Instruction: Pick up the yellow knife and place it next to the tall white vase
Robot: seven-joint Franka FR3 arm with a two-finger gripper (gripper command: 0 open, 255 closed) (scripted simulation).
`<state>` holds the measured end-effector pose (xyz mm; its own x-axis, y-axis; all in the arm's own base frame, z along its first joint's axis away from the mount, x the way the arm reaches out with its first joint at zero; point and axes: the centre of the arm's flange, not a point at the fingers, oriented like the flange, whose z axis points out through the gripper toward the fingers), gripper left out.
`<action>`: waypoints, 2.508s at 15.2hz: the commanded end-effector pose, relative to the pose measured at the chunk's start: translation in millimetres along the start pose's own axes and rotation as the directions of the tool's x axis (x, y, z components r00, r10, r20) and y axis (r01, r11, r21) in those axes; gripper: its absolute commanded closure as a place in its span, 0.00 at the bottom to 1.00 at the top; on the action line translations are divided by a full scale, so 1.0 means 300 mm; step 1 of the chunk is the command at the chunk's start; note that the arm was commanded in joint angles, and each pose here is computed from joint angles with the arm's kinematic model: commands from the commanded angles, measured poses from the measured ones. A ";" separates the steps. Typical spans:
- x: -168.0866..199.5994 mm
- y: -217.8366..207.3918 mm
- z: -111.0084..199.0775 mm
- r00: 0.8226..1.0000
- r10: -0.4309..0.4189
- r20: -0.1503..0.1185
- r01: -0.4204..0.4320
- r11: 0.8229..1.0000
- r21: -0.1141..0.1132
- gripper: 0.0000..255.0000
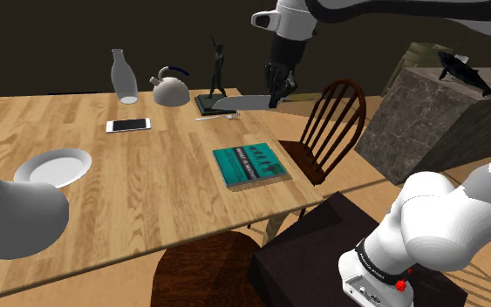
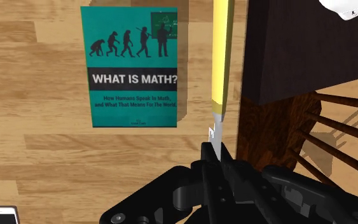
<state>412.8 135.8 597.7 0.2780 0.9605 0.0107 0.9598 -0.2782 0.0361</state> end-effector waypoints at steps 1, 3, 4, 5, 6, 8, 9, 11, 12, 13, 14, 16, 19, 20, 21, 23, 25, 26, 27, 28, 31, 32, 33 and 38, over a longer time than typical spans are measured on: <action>-0.002 0.003 -0.037 1.000 0.000 0.000 0.000 1.000 0.000 1.00; -0.001 0.004 -0.072 1.000 0.000 0.000 0.000 1.000 0.000 1.00; -0.001 0.005 -0.090 1.000 0.000 0.000 0.000 1.000 0.000 1.00; -0.001 0.006 -0.108 1.000 0.000 0.000 0.000 1.000 0.000 1.00; -0.001 0.006 -0.125 1.000 0.000 0.000 0.000 1.000 0.000 1.00; 0.042 -0.004 -0.126 1.000 0.000 0.000 0.000 1.000 0.000 1.00; 0.085 -0.015 -0.126 1.000 0.000 0.000 0.000 1.000 0.000 1.00; 0.170 -0.036 -0.126 1.000 0.000 0.000 0.000 1.000 0.000 1.00; 0.213 -0.047 -0.125 1.000 0.000 0.000 0.000 1.000 0.000 1.00; 0.256 -0.057 -0.125 1.000 0.000 0.000 0.000 1.000 0.000 1.00; 0.298 -0.068 -0.125 1.000 0.000 0.000 0.000 1.000 0.000 1.00; 0.384 -0.089 -0.125 1.000 0.000 0.000 0.000 1.000 0.000 1.00; 0.512 -0.121 -0.125 1.000 0.000 0.000 0.000 1.000 0.000 1.00; 0.554 -0.132 -0.125 1.000 0.000 0.000 0.000 1.000 0.000 1.00; 0.597 -0.142 -0.125 1.000 0.000 0.000 0.000 1.000 0.000 1.00; 0.683 -0.163 -0.125 1.000 0.000 0.000 0.000 1.000 0.000 1.00; 0.768 -0.185 -0.125 1.000 0.000 0.000 0.000 1.000 0.000 1.00; 0.811 -0.195 -0.125 1.000 0.000 0.000 0.000 1.000 0.000 1.00; 0.853 -0.206 -0.125 1.000 0.000 0.000 0.000 1.000 0.000 1.00; 0.896 -0.216 -0.125 1.000 0.000 0.000 0.000 1.000 0.000 1.00; 1.024 -0.248 -0.125 1.000 0.000 0.000 0.000 1.000 0.000 1.00; 1.067 -0.259 -0.124 1.000 0.000 0.000 0.000 1.000 0.000 1.00; 1.109 -0.269 -0.124 1.000 0.000 0.000 0.000 1.000 0.000 1.00; 1.268 -0.310 -0.089 1.000 0.000 0.000 0.000 1.000 0.000 1.00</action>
<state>428.9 523.2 630.0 0.2766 0.9609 0.0089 0.9603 -0.2768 0.0353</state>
